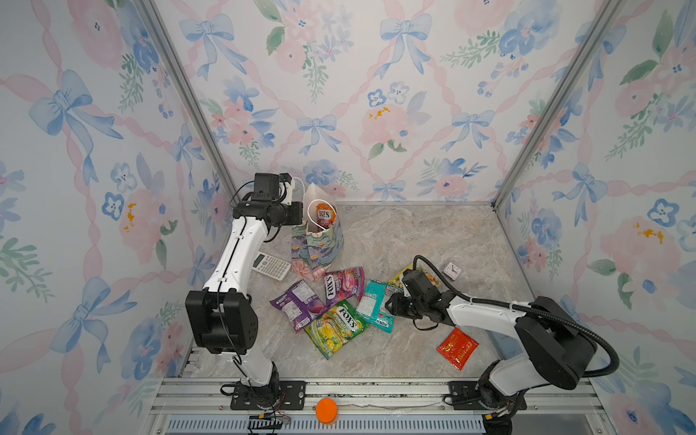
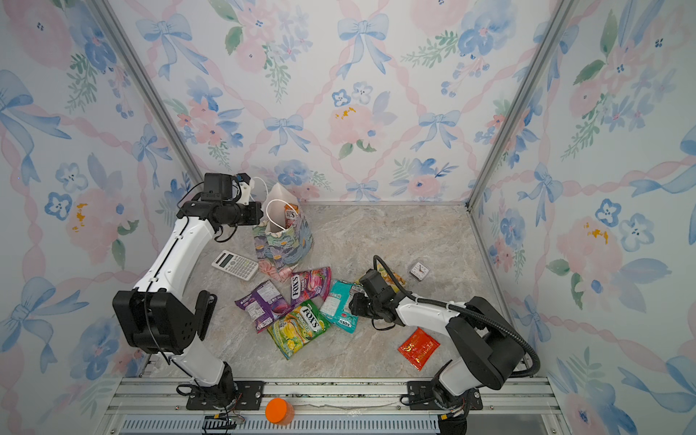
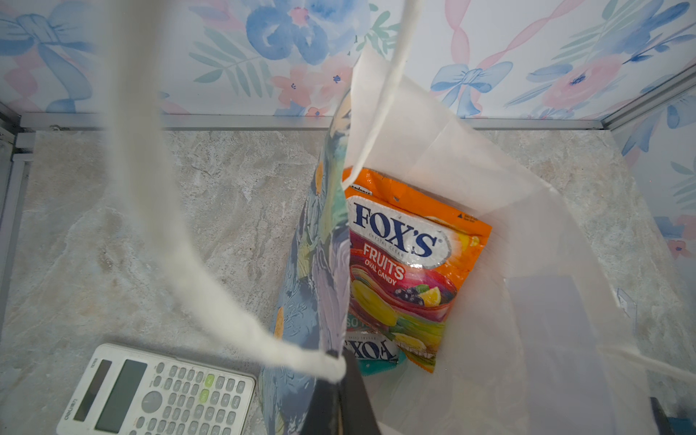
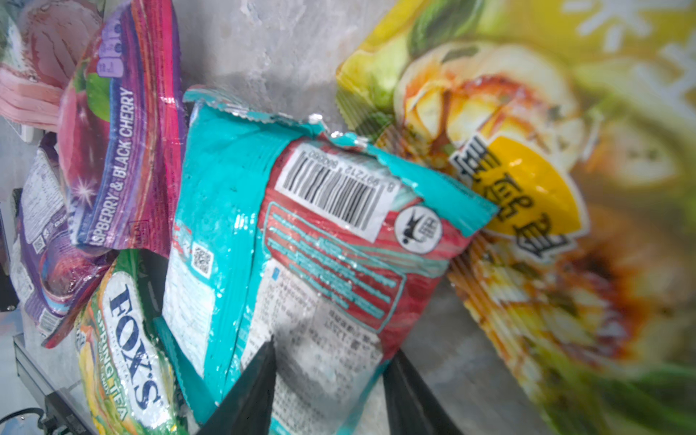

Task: Place the snacks into the paper bag
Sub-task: 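Close the right gripper on the teal snack bag and lift it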

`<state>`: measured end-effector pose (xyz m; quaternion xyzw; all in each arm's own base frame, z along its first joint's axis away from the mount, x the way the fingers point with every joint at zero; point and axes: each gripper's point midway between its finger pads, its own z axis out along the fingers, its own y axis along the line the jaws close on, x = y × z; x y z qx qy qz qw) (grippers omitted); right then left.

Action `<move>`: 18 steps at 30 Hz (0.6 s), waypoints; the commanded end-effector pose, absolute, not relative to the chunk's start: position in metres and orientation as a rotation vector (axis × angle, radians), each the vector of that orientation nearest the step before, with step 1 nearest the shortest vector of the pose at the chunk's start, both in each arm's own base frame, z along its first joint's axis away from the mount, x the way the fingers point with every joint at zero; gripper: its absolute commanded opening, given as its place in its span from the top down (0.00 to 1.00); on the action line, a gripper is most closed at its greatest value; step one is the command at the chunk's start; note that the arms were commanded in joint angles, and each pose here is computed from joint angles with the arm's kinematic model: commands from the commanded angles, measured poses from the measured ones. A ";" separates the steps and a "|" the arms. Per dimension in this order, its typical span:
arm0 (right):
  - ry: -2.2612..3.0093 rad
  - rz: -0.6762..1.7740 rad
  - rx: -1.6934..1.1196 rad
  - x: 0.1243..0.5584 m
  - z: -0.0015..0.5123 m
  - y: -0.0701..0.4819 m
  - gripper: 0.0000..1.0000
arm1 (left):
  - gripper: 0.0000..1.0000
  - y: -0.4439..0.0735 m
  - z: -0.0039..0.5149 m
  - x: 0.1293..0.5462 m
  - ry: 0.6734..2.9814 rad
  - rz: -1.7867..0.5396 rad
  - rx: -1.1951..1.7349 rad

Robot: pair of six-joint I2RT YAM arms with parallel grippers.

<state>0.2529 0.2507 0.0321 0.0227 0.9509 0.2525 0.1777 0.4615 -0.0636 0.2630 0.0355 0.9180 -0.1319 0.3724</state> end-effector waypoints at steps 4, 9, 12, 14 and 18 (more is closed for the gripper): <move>2.695 0.753 0.092 0.252 0.023 0.253 0.69 | 1.00 -0.066 0.250 0.456 2.400 -0.368 0.090; 2.678 0.785 0.095 0.253 0.027 0.255 0.89 | 1.00 -0.067 0.251 0.456 2.397 -0.380 0.094; 2.666 0.804 0.101 0.256 0.034 0.255 0.97 | 1.00 -0.069 0.252 0.455 2.394 -0.385 0.100; 2.648 0.798 0.090 0.257 0.043 0.253 1.00 | 1.00 -0.069 0.252 0.455 2.394 -0.390 0.101; 2.599 0.797 0.085 0.264 0.066 0.248 1.00 | 1.00 -0.072 0.256 0.454 2.383 -0.401 0.112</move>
